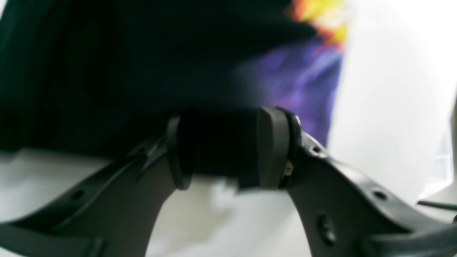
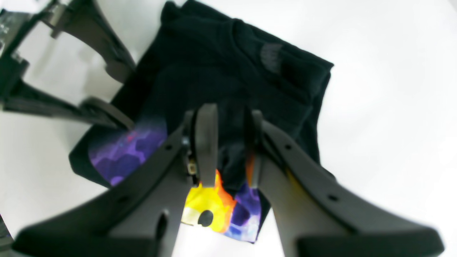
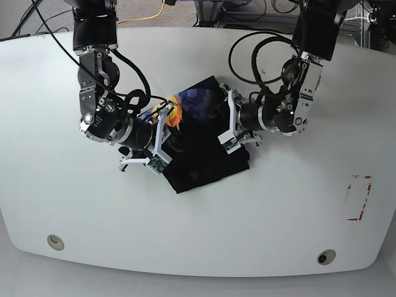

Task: Layout the t-shirt on the table in an organized manner, then fold the t-shirt properly
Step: 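Open the right gripper and lift the bundle with the left gripper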

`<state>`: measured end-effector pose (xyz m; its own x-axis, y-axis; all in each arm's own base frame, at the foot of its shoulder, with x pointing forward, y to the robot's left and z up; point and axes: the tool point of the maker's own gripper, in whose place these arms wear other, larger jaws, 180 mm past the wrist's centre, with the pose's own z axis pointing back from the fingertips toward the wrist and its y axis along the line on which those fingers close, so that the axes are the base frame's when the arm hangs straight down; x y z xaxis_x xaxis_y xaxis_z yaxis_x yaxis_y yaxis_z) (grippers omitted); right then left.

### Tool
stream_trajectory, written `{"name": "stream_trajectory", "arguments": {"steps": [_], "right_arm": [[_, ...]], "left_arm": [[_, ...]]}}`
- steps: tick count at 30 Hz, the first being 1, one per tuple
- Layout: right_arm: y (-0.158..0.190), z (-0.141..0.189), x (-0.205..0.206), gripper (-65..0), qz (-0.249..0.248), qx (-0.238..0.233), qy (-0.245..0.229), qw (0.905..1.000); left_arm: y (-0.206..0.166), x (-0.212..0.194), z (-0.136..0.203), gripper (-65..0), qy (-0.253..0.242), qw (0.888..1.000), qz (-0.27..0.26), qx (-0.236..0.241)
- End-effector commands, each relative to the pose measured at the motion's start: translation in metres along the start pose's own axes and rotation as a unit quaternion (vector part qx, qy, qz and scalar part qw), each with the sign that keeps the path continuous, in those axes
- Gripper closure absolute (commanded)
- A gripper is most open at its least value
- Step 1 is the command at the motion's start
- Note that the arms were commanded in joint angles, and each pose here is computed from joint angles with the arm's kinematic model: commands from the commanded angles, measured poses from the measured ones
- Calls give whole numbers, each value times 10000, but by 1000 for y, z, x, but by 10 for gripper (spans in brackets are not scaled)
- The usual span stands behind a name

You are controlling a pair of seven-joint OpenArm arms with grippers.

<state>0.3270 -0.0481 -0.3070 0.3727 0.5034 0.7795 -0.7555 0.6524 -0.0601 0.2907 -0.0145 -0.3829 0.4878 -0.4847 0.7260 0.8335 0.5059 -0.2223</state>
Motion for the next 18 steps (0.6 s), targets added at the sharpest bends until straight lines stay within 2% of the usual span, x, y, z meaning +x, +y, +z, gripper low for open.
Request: {"name": "stream_trajectory", "arguments": {"steps": [1,10,13,18], "right_arm": [[-4,6,10,-130,60,-83,-181,9998],[-53,30,-21,-130,-566,-753,-71,9955],[-74,47,-30,-130,-626,-1041,0,9926],[-86,59,-36,-130,-514,-1203,116,9913]], "left_arm": [[-7,25,-2,-251,-372,9993,-52,-81],[-34,55,-20,-251,-770,9963,69,-386],[-49,61,-27,-251,-902,9943,184,-547],[-64,73,-36,-251,-1193,9897,309,-732]]}}
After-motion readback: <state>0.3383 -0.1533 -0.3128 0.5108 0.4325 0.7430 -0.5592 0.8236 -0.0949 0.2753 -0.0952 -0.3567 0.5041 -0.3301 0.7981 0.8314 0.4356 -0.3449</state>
